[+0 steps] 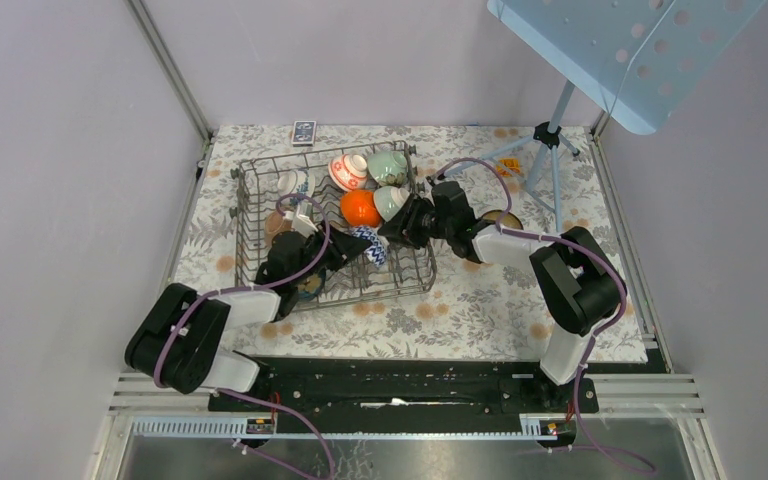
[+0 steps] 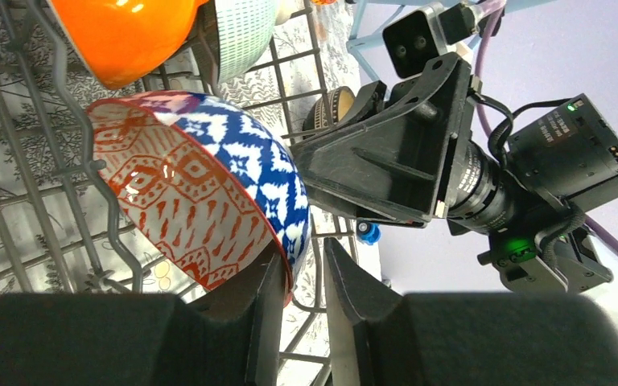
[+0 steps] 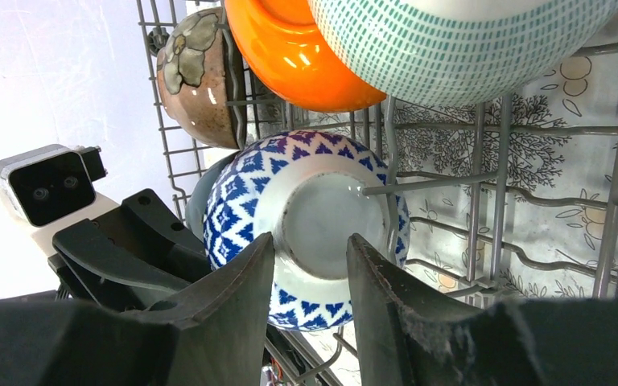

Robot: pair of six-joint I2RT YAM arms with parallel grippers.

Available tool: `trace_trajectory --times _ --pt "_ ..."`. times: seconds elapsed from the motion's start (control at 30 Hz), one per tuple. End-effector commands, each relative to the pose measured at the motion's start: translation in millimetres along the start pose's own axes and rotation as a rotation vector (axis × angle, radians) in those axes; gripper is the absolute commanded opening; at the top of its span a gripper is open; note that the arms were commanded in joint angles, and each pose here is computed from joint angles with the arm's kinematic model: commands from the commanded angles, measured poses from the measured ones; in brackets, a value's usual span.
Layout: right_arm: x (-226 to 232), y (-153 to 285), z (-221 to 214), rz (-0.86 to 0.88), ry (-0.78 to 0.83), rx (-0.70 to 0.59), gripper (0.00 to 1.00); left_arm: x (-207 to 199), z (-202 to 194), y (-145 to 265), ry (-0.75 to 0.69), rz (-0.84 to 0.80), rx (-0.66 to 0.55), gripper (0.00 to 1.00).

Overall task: Unload the bowls from the dish rack
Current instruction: Pick up the bowl from the dish rack.

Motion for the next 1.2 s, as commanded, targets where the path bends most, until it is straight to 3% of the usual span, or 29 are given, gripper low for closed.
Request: trace_trajectory --times 0.0,0.53,0.8,1.17 --pt "6 3 -6 0.049 -0.006 0.042 0.45 -26 10 -1 -0.04 -0.154 -0.042 0.27" --pt "4 5 -9 0.053 -0.005 0.049 0.45 -19 6 -4 -0.023 -0.137 -0.026 0.19" --pt "11 11 -6 0.05 0.026 0.04 0.46 -24 8 -2 -0.031 -0.154 -0.03 0.03" --pt "38 33 0 0.08 0.091 0.014 0.72 -38 13 6 -0.056 -0.193 -0.047 0.0"
Point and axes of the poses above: each gripper's point midway between its finger pads, its own y axis back along the fingers, its own x axis along the line the jaws close on, z = x × y, the point moved 6 cm from there along y, back along the fingers, and after that the axes turned 7 degrees about -y, right-handed, at the moved point
